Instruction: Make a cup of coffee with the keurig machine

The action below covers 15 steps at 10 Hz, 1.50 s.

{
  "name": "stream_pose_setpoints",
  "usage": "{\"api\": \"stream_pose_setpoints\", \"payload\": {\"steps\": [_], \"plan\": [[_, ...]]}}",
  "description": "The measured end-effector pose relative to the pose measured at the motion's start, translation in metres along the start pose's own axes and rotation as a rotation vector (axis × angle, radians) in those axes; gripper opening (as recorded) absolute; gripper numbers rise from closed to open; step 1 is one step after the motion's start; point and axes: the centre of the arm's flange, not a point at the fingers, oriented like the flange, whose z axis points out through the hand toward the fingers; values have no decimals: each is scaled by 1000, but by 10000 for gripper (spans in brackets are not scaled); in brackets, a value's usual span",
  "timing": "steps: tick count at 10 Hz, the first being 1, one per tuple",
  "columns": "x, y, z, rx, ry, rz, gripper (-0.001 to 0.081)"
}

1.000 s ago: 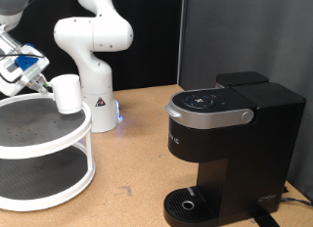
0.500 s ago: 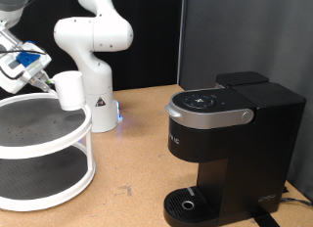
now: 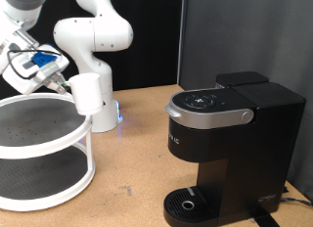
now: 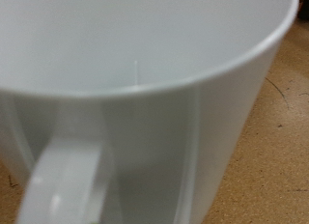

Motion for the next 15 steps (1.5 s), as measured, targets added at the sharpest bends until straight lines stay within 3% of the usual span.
{"api": "stream_pose_setpoints", "payload": {"steps": [3,6,10,15], "plan": [[33,-8,31,-30,45,5,70],[57,-16,65,-24,32,17,70],[55,-14,72,-10,2,17,70],[48,-3,126,-125,-68,47,70]]}}
